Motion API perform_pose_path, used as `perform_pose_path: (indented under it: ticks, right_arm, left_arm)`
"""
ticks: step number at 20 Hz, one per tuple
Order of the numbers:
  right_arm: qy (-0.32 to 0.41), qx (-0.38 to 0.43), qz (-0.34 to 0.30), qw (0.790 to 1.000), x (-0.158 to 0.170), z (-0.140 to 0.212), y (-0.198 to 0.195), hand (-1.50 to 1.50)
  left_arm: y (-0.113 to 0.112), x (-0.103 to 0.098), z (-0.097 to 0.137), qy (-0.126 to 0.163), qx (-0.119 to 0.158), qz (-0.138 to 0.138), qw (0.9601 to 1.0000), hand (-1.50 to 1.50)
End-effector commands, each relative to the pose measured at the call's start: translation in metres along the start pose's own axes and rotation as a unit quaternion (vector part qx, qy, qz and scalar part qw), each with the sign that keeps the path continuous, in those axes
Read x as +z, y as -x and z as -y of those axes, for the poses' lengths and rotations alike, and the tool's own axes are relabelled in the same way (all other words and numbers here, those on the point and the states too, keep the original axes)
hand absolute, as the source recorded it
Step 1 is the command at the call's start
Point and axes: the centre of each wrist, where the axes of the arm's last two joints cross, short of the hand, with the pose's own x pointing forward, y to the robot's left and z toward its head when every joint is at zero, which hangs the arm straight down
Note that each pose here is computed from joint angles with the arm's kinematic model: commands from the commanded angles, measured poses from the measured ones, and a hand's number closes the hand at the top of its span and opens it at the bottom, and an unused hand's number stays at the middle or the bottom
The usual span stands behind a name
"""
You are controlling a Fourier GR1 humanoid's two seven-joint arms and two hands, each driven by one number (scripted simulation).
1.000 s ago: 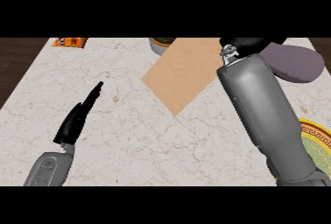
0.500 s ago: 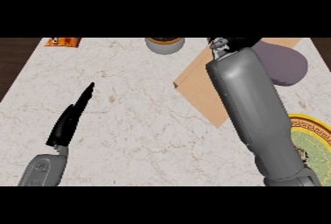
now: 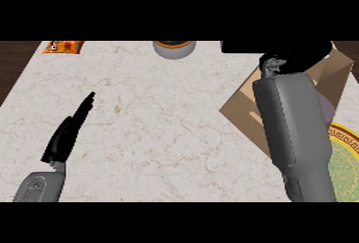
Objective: Pick the eggplant from the plate and place it in the cardboard box
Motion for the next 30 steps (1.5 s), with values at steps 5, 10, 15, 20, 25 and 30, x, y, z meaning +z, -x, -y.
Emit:
perform_pose_path:
  ticks: [5,10,15,20,25,30]
  right_arm:
    - [-0.094,-0.101,-0.055,0.989,-0.014,-0.055,0.037,-1.50]
    - [0.016,-0.256,0.004,0.967,-0.004,-0.035,0.035,-1.50]
    - [0.052,-0.370,-0.008,0.928,-0.005,-0.028,0.050,-1.50]
    - [0.079,-0.456,-0.044,0.885,-0.003,-0.036,0.070,-1.50]
    - [0.164,-0.488,-0.065,0.855,-0.024,-0.058,0.117,-1.50]
    - [0.194,-0.504,-0.055,0.840,0.007,-0.075,0.179,-1.50]
  left_arm:
    - [0.000,0.004,0.006,0.004,-0.009,0.002,0.9999,0.00]
    - [0.000,-0.001,0.011,0.003,0.001,0.007,1.0000,0.00]
    - [0.005,0.003,0.006,0.008,-0.002,0.002,1.0000,0.00]
    - [-0.011,-0.003,0.009,0.002,0.008,0.007,0.9999,0.00]
    - [-0.006,0.011,-0.006,-0.006,-0.006,0.006,0.9999,0.00]
    - [0.010,0.012,0.012,-0.007,-0.006,-0.002,1.0000,0.00]
